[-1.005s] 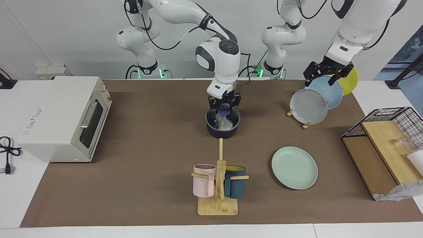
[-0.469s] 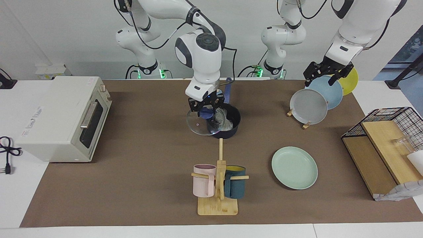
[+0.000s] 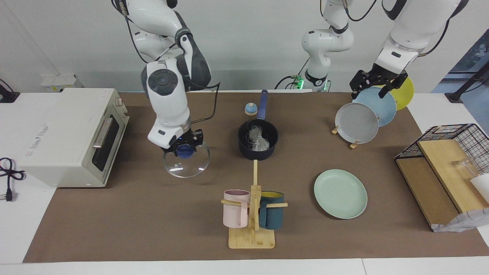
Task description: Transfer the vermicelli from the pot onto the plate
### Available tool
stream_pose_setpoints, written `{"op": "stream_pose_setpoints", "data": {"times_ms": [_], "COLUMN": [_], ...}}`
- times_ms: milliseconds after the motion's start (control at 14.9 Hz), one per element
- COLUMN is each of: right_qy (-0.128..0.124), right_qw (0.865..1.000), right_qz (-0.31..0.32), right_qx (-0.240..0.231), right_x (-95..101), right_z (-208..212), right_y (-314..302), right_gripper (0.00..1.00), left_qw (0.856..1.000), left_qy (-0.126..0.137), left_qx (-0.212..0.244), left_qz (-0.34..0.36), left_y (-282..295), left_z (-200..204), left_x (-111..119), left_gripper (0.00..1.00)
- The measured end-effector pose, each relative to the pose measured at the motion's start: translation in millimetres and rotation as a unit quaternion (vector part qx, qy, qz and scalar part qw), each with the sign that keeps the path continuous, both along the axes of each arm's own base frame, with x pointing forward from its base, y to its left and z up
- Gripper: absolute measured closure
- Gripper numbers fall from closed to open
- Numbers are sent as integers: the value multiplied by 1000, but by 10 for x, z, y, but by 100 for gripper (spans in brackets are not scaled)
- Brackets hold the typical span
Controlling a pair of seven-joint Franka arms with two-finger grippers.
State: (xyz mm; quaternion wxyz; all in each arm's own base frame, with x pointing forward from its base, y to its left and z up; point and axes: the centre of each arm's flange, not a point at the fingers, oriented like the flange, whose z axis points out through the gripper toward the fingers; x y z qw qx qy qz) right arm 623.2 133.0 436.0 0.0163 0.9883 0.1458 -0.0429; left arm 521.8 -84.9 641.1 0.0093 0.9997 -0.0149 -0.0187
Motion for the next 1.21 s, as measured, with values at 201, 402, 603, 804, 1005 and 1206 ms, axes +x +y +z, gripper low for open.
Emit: {"op": "stream_pose_setpoints", "data": {"times_ms": [201, 402, 603, 804, 1005, 1206], "right_qy": [19, 11, 12, -11, -14, -20], "right_qw": [1000, 1000, 1000, 1000, 1000, 1000], "right_qz": [6, -2, 4, 7, 9, 6], "right_qx": [3, 7, 8, 11, 12, 12], "right_x": [-55, -260, -519, -633, -713, -696], "right_z": [-277, -627, -876, -979, -1038, -947], "right_y": [-602, -893, -852, -835, -823, -851], "right_gripper": [33, 33, 33, 33, 21, 0], "left_qw": [1000, 1000, 999, 999, 999, 999], "left_qy": [2, 6, 5, 3, 2, 5], "left_qx": [-1, -3, -22, -32, -35, -39], "left_qz": [-10, -31, -35, -43, -34, -23], "left_y": [-108, -648, -1454, -2088, -2575, -2945], "left_z": [-14, -177, -519, -984, -1538, -2061], "left_x": [-57, -208, -458, -748, -1005, -1034], "left_gripper": [0, 0, 0, 0, 0, 0]}}
